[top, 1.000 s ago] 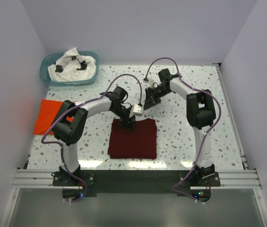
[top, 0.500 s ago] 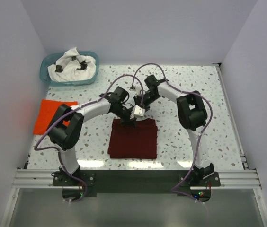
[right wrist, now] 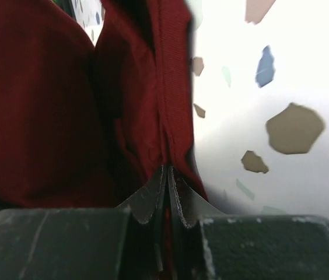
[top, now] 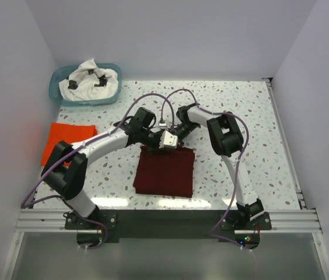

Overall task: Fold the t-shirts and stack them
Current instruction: Fold the tshirt

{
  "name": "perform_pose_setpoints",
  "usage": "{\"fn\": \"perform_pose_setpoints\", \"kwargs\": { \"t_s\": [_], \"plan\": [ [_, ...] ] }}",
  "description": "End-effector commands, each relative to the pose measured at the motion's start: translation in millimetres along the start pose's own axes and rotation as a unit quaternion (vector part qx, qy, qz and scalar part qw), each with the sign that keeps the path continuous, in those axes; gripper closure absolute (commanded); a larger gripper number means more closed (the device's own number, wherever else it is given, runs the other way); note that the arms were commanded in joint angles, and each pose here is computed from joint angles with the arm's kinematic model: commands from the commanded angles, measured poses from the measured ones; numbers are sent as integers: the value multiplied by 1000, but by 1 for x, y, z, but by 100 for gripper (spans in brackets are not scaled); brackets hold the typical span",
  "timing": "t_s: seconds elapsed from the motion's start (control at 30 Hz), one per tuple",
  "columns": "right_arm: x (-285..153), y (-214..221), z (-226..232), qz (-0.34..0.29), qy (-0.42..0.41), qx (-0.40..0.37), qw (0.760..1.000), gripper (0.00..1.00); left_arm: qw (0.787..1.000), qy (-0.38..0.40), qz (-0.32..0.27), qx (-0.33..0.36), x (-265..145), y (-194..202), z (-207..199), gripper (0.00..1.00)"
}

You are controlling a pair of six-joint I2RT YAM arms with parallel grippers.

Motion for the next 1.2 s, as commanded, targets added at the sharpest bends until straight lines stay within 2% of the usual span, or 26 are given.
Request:
{"fn": "perform_pose_setpoints", "kwargs": {
  "t_s": [0.0, 0.3, 0.47, 0.53, 0.57, 0.67, 0.83, 0.93, 1.07, 1.17],
  "plan": [
    [1, 9, -6, 27, -2, -25, 999, 92, 994, -66, -52, 69, -16, -31, 9, 100],
    [3, 18, -5, 36, -21, -30, 999, 92, 988, -115, -54, 85, -15, -32, 27, 100],
    [-3, 14, -4, 37, -13, -37, 999, 90, 988, -117, -39, 88, -9, -23, 32, 100],
    [-10, 9, -1, 40, -1, -50, 998, 89, 988, -121, -33, 88, -9, -20, 33, 88],
    [-14, 7, 0, 46, 13, -57, 997, 88, 987, -130, -38, 92, -12, -22, 34, 71],
    [-24, -3, 9, 52, 39, -82, 995, 85, 982, -151, -54, 96, -21, -31, 32, 57],
    [-45, -19, 26, 65, 98, -124, 985, 82, 976, -170, -99, 94, -50, -51, 16, 54],
    [-60, -34, 36, 75, 146, -151, 975, 79, 977, -170, -106, 70, -66, -53, 6, 54],
    [-85, -52, 53, 88, 213, -195, 953, 71, 988, -130, -88, -6, -81, -34, -5, 54],
    [-108, -61, 67, 89, 263, -223, 935, 60, 988, -112, -82, -66, -90, -18, 0, 50]
  ]
}}
Point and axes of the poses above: each gripper's point midway between its finger pads, its own x axis out along the fingers, its own z axis along the line the jaws close on, y = z × x, the point moved 10 cm from there along -x, back along the fingers, and after that the axes turned 12 degrees about -x, right-handed, at the moved point
